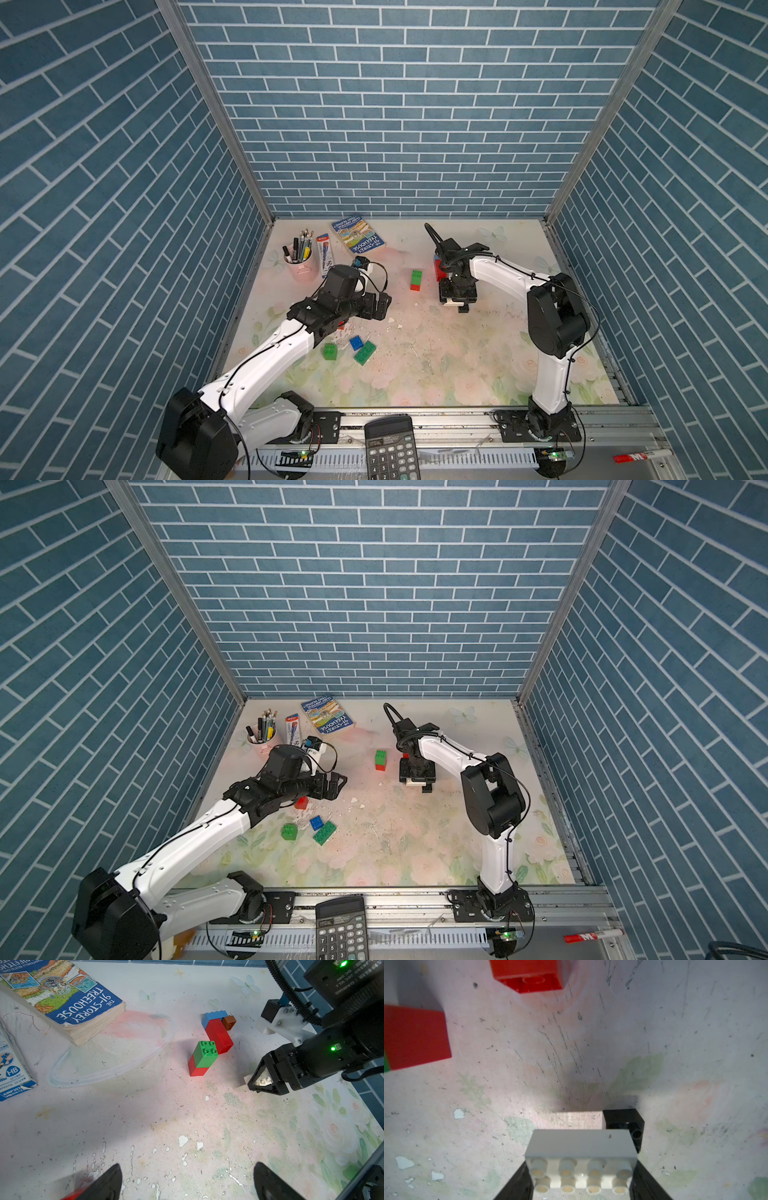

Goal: Assemble the letter r with lego
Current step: Adjust the lego brick at the center of the board, then assemble the lego brick with the lego brick.

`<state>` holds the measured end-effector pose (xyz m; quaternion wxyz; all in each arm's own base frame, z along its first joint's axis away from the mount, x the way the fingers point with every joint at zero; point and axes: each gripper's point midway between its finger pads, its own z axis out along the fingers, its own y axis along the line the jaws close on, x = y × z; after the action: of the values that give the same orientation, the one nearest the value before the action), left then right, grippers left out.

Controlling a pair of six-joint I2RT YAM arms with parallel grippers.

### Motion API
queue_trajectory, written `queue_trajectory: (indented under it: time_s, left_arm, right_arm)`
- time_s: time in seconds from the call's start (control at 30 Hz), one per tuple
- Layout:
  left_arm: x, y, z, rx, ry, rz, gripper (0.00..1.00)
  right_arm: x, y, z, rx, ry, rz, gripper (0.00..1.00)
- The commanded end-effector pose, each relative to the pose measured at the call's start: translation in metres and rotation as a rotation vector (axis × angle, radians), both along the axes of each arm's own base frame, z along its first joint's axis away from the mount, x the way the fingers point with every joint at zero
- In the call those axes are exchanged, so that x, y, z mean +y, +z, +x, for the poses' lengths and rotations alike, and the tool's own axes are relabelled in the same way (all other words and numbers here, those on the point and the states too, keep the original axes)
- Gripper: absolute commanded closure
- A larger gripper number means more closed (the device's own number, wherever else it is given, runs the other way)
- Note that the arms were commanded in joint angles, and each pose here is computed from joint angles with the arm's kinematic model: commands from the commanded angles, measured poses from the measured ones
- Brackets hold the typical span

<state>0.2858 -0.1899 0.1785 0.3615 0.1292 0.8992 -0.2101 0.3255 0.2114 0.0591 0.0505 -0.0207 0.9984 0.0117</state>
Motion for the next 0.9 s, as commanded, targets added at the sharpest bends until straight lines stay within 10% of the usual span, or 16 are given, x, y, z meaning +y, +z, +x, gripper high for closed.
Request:
queue_trajectory:
  time_s: [0.0,0.87]
  left_arm:
    - [0.000,0.011,0.005,-0.027,-0.003,-0.008,0.00]
    - [0.007,0.009,-0.001,-0.016,0.013,0.009,0.00]
  right_arm:
    - [-0.006,-0.012,-0.006,0.038,-0.031,-0.016,0.79]
    - [-0.016,-0.044,-0.026,0.079,-0.092,-0.007,0.82]
